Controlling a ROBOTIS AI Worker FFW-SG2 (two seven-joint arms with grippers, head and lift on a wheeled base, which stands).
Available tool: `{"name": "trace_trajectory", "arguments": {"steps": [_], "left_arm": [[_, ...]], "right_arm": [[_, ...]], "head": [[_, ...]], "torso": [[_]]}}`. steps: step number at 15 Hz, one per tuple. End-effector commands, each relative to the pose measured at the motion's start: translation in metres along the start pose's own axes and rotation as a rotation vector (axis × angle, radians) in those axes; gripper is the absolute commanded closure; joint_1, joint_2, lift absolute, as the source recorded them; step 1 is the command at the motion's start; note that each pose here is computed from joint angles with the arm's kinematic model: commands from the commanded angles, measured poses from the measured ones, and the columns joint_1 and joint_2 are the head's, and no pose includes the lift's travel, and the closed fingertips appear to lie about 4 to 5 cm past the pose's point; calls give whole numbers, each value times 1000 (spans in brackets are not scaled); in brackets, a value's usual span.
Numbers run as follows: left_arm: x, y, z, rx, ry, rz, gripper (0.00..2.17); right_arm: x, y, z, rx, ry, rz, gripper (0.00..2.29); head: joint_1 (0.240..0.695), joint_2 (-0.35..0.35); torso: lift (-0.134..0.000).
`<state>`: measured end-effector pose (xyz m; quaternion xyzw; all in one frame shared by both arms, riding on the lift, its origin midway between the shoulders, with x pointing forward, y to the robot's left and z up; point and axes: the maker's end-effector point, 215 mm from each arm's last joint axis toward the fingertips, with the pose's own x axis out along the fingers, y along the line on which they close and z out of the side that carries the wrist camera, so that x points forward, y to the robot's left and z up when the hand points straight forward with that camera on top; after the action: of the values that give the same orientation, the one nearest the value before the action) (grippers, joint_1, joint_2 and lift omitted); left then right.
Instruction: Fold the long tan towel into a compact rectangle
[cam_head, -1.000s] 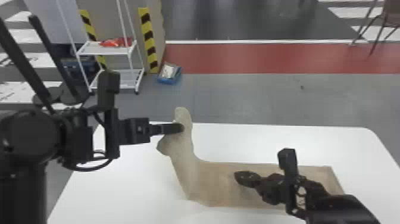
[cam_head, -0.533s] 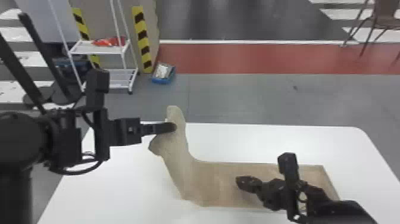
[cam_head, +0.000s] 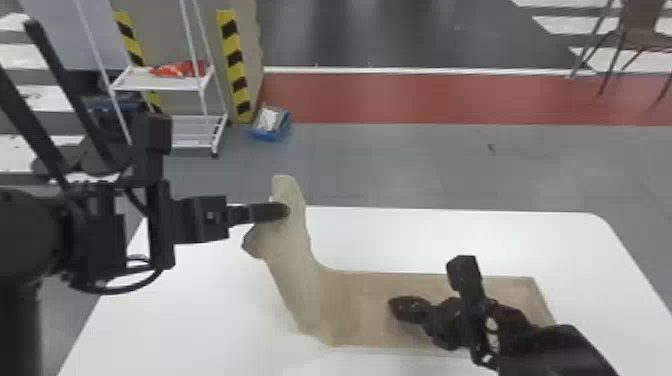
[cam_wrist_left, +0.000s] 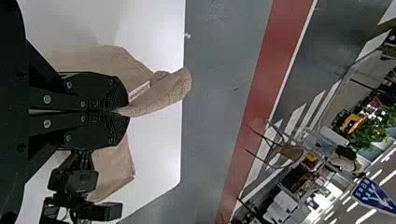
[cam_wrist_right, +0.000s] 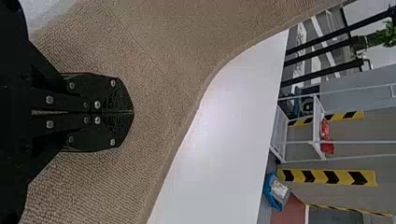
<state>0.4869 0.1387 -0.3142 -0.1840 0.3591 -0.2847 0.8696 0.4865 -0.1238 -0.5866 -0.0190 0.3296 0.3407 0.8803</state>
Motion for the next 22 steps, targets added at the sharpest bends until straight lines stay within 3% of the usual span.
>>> {"name": "trace_trajectory", "arguments": {"steps": [1,6,9,10,12,13,14,18,20,22], "left_arm": [[1,-1,-1,3,5,0,1450],[0,-1,-3,0,4,-3,1450],[-1,-3,-5,4,3,-5,1450],[-2,-4,-6,5,4,-5,1450],[2,-7,-15,8,20,-6,1450],[6,-10,-19,12,29,-4,1531],[11,-14,-23,23,42,-2,1531],[35,-28,-51,68,120,21,1531],[51,-31,-71,85,180,41,1531],[79,-41,-70,107,169,52,1531]], "right_arm": [[12,15,3,-8,3,26,1541],[26,27,14,-60,3,36,1541],[20,38,26,-11,-55,86,1538],[13,37,34,4,-95,86,1426],[-7,30,51,-1,-196,84,451],[-17,23,54,-4,-222,69,140],[-26,15,56,6,-245,54,53],[-65,-23,64,17,-351,-33,49],[-89,-43,66,53,-403,-80,60],[-110,-69,61,113,-453,-131,73]], "head": [[695,17],[695,47],[695,59],[695,63],[695,68],[695,64],[695,55],[695,-25],[695,-62],[695,-123]], "torso": [[0],[0],[0],[0],[0],[0],[0],[0],[0],[0]]}}
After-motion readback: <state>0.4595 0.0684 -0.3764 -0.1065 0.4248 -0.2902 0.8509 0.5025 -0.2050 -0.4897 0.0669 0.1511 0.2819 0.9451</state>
